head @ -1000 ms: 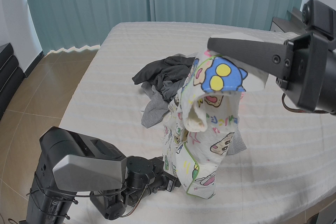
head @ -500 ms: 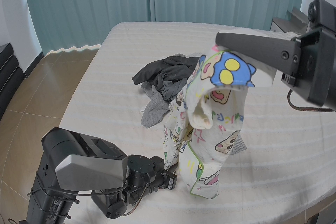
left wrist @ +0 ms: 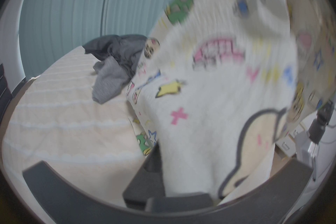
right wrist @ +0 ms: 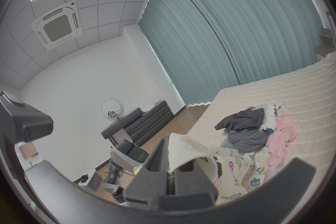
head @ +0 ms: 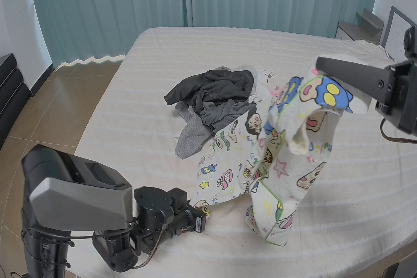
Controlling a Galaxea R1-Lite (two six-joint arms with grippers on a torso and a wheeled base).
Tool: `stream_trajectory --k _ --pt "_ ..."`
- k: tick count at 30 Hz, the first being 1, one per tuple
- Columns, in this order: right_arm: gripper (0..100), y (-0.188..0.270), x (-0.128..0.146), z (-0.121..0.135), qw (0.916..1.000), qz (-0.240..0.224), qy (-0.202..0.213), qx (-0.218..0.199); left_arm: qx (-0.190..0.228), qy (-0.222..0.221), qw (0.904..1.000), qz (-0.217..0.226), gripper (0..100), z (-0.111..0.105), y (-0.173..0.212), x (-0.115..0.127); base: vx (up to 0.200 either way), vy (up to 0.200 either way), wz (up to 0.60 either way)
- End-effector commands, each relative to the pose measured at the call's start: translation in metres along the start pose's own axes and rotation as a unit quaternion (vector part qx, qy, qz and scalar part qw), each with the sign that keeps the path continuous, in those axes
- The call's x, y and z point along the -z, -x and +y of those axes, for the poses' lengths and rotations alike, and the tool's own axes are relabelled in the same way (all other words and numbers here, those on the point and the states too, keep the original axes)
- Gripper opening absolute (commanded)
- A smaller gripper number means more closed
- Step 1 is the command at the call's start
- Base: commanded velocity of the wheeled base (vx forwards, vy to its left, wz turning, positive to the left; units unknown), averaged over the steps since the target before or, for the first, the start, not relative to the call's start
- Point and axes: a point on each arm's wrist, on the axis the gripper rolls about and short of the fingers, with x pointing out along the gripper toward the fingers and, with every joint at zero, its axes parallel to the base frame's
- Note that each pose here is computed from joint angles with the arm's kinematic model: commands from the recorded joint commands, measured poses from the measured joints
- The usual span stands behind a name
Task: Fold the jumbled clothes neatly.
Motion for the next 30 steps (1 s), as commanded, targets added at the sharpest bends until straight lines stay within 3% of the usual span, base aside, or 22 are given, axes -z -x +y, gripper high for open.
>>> stream_trajectory --k 1,6,7,8,14,21,26,30 --pt "0 0.039 0.002 -0.017 0.9981 -0.026 0.005 0.056 -0.021 0.042 0.9927 -0.111 0 0.006 0.044 -0.065 0.000 0.000 0.00" --pt "0 0.055 0.002 -0.027 0.9944 -0.044 0.009 0.095 -0.055 0.054 0.9780 -0.194 0 0.011 0.069 -0.104 0.000 0.000 0.00" --pt "0 0.055 0.002 -0.027 0.9944 -0.044 0.009 0.095 -0.055 0.054 0.9780 -0.194 0 0.011 0.069 -0.104 0.000 0.000 0.00" --pt "0 0.058 0.000 -0.030 0.9931 -0.051 0.011 0.105 -0.063 0.055 0.9708 -0.225 0 0.013 0.079 -0.118 0.000 0.000 0.00" --pt "0 0.064 -0.007 -0.037 0.9879 -0.070 0.016 0.138 -0.090 0.057 0.9472 -0.303 0 0.013 0.113 -0.175 0.000 0.000 0.00" --pt "0 0.072 -0.020 -0.030 0.9857 -0.100 0.025 0.134 -0.096 0.061 0.9377 -0.328 0 0.009 0.159 -0.230 0.000 0.000 0.00" --pt "0 0.077 -0.025 -0.026 0.9847 -0.113 0.032 0.128 -0.115 0.050 0.9303 -0.344 0 0.007 0.179 -0.251 0.000 0.000 0.00" --pt "0 0.083 -0.041 -0.017 0.9829 -0.140 0.043 0.112 -0.148 0.004 0.9187 -0.366 0 0.006 0.200 -0.266 0.000 0.000 0.00"
